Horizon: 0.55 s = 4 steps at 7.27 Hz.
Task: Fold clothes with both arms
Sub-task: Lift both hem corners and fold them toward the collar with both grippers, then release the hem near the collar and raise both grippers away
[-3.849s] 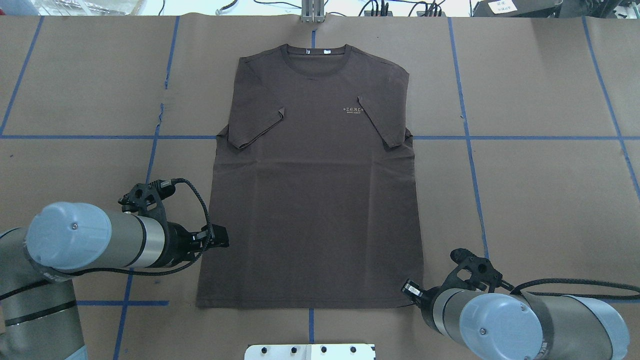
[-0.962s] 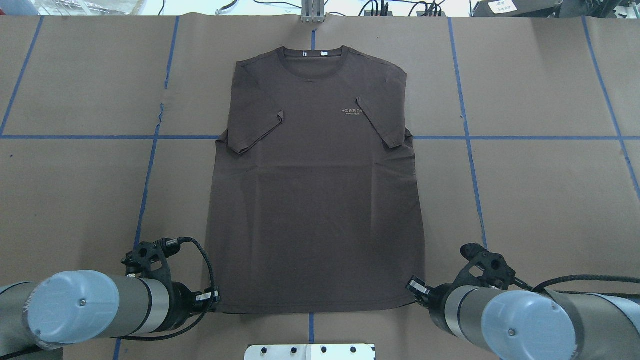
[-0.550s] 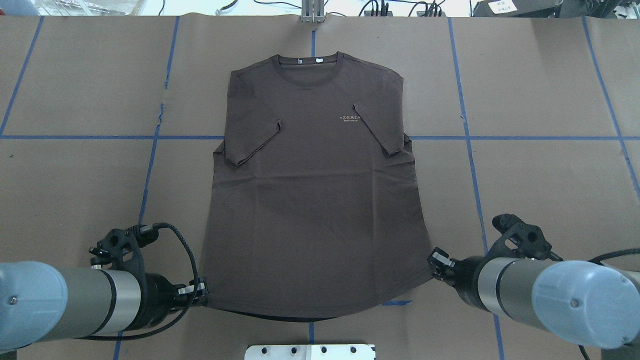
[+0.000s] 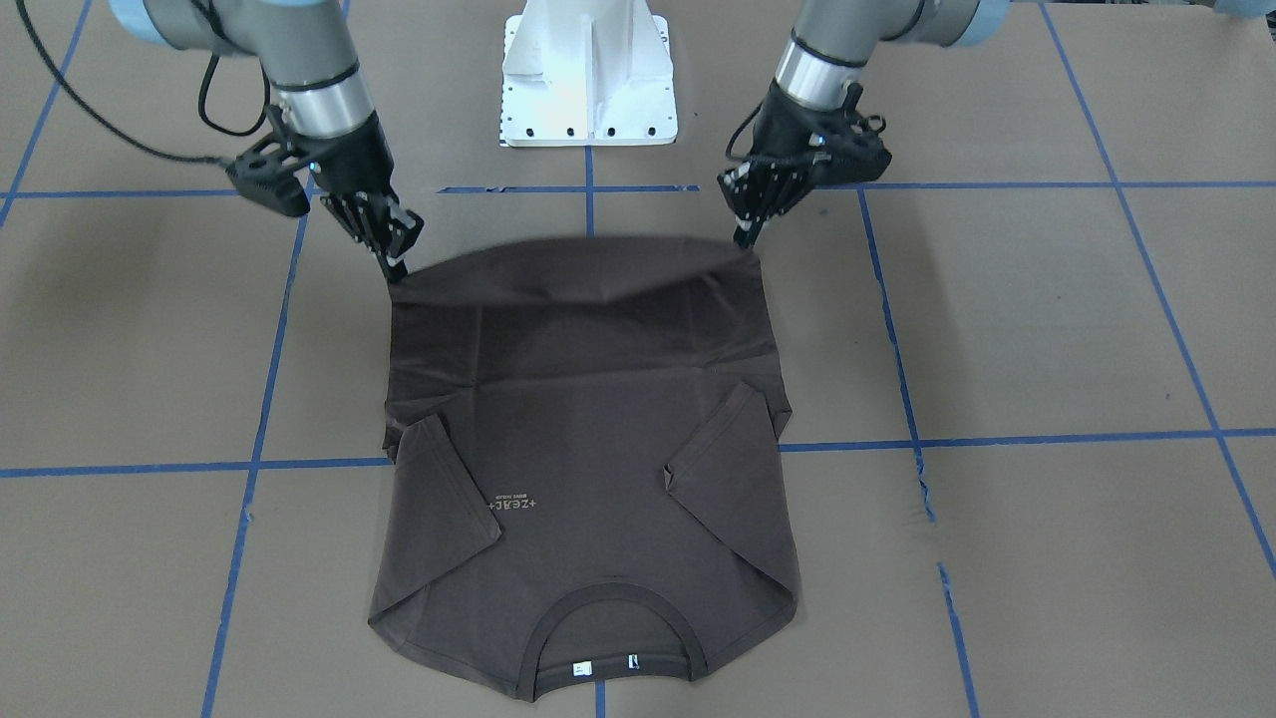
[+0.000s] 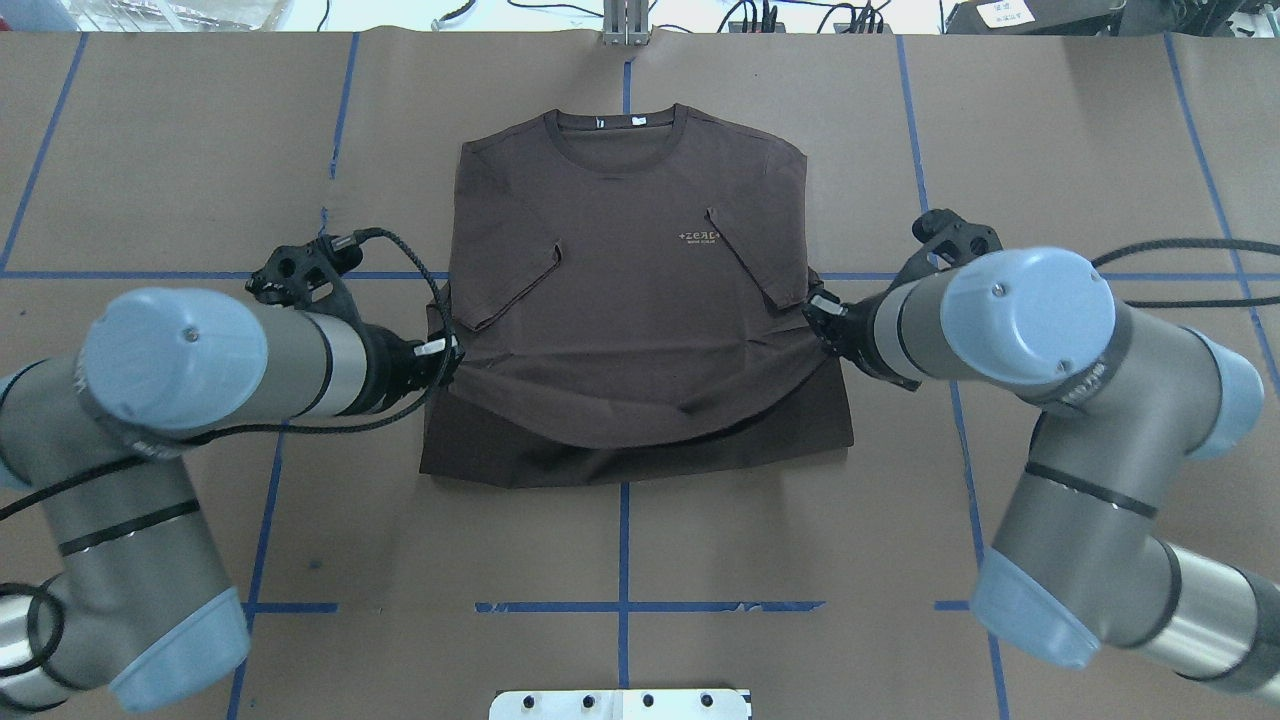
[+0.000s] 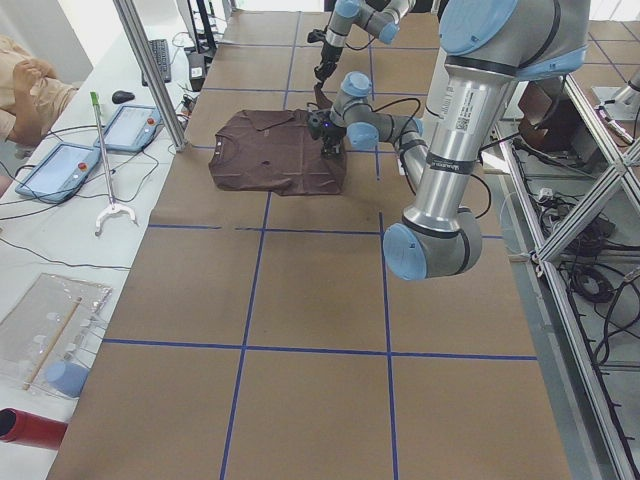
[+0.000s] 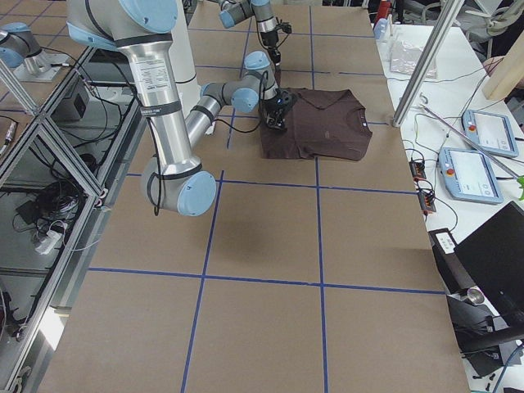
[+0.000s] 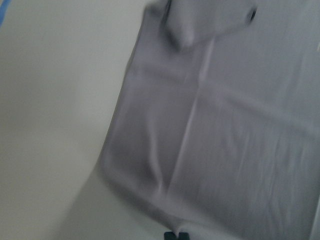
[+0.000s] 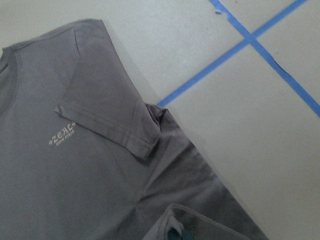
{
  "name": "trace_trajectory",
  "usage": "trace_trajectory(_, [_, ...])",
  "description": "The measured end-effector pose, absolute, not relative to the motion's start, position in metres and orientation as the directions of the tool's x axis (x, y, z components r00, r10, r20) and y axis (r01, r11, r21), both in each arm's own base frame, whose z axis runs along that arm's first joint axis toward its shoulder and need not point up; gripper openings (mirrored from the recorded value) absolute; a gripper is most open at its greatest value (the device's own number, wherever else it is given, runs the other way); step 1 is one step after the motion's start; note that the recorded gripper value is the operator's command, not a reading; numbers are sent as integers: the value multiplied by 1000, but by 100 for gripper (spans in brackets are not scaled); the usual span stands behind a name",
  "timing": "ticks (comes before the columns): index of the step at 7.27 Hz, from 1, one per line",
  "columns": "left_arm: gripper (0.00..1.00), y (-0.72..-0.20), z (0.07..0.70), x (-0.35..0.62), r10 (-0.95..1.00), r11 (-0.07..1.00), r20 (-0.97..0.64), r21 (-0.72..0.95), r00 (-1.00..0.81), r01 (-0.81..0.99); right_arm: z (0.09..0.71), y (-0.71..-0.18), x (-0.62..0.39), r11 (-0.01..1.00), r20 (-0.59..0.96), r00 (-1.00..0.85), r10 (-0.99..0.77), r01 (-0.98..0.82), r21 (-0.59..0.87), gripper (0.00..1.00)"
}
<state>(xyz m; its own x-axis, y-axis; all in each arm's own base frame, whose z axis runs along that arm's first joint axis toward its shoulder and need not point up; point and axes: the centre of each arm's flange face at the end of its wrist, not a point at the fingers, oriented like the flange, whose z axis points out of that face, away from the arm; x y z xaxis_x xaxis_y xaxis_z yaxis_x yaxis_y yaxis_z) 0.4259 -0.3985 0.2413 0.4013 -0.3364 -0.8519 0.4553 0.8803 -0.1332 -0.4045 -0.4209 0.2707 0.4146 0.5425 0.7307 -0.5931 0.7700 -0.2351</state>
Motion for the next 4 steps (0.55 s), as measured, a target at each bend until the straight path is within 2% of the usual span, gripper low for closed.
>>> trace_trajectory(4, [0,-556,284,456,-322,815,-850,-26,416,579,294,-581,-443,736,659,482,578,-657,-164,0])
